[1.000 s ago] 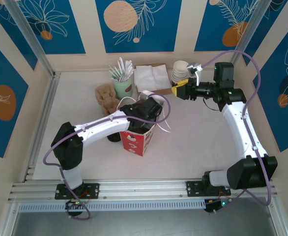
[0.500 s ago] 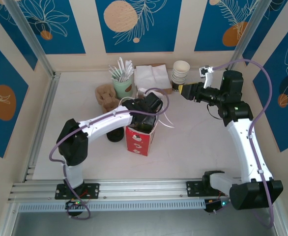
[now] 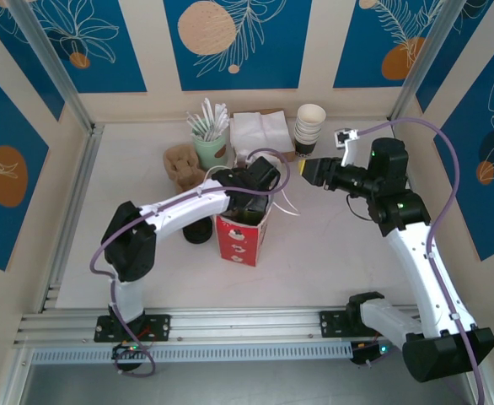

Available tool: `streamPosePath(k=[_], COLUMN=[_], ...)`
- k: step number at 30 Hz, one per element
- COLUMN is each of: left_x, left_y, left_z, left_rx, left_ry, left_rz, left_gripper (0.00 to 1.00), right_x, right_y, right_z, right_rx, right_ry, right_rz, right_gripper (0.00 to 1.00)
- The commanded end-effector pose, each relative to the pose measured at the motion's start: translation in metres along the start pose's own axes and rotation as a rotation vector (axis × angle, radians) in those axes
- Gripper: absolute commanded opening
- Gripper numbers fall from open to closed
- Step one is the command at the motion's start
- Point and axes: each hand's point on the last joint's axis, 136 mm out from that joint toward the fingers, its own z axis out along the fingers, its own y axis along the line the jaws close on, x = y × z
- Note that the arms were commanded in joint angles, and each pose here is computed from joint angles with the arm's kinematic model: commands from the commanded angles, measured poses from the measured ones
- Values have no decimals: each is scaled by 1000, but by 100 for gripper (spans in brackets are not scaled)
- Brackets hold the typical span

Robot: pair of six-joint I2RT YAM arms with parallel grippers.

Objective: Pack the takeout coffee

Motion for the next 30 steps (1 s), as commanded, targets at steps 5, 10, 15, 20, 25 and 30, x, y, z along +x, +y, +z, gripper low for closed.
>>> streamPosePath(k=[5, 10, 15, 20, 25, 30], left_x=[30, 32, 29, 27, 15, 3], left_y=[6, 7, 7, 8, 10, 14], left_z=[30, 33, 34, 33, 24, 12], left_rx=[-25, -27, -12, -8, -14, -34], left_ry=[123, 133, 136, 141, 123, 98], left_rz=[4, -10, -21, -24, -32, -48], left_gripper=[61, 61, 61, 62, 71, 82], right_x=[12, 28, 36, 42, 43, 48], right_y=[-8, -26, -37, -40, -39, -39], right_z=[8, 16, 20, 26, 34, 44], right_rx=[58, 165, 209, 220, 215, 211], right_ry=[14, 43, 23, 44, 64, 101], right_rz=[75, 142, 227, 238, 255, 263], right_gripper=[49, 59, 59, 58, 58, 59])
